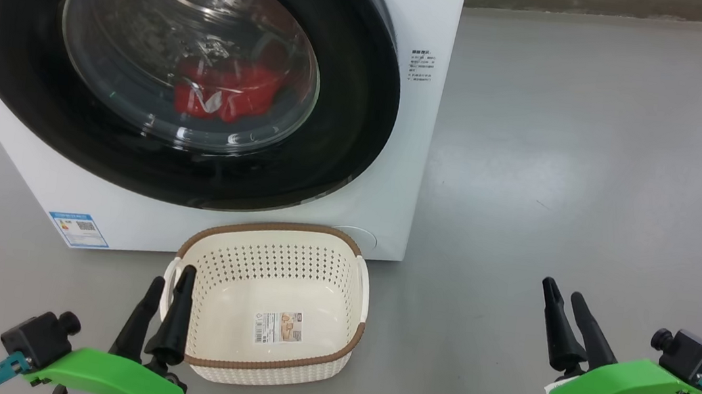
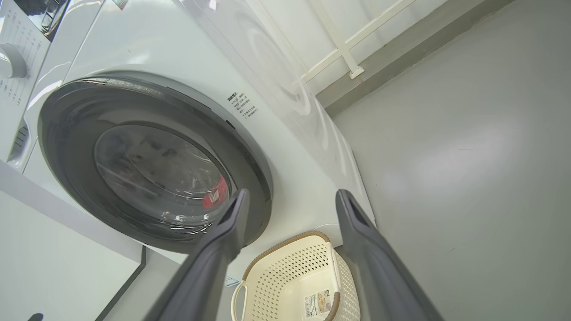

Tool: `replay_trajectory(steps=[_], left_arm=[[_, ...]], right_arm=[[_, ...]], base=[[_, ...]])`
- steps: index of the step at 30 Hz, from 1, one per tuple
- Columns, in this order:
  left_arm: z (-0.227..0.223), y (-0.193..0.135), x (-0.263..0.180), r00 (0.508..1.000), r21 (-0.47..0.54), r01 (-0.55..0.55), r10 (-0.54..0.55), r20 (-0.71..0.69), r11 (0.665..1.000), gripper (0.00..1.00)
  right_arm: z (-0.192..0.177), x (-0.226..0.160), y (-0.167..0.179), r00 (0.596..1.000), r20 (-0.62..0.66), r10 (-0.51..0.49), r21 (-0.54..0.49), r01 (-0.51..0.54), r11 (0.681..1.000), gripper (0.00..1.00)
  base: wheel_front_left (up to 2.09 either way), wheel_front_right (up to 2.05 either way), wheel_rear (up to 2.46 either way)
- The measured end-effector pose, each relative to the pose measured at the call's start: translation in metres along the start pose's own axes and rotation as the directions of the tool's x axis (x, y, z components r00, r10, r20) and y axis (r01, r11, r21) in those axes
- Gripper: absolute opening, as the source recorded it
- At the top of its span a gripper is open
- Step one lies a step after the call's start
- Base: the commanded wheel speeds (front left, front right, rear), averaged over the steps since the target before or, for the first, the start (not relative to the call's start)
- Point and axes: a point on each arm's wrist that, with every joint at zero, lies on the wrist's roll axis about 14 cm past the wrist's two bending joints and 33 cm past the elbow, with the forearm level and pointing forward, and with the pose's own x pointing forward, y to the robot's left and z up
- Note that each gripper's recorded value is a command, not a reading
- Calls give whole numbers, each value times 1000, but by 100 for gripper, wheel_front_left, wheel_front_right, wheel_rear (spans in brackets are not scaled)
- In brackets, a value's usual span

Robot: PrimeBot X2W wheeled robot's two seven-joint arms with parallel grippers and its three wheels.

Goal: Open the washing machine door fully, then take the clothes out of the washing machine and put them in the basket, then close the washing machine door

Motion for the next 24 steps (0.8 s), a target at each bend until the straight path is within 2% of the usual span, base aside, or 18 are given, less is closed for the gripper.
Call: replay_trajectory(steps=[10, 24], left_arm=[[4, -9, 11, 999, 138, 34, -36, 13, 990, 100], [3, -25, 24, 995, 312, 85, -96, 19, 946, 100]], right_arm=[[4, 11, 16, 998, 10, 57, -143, -55, 988, 100], [20, 22, 32, 991, 57, 123, -328, -97, 940, 100]], base=[[0, 0, 0], [0, 0, 0]])
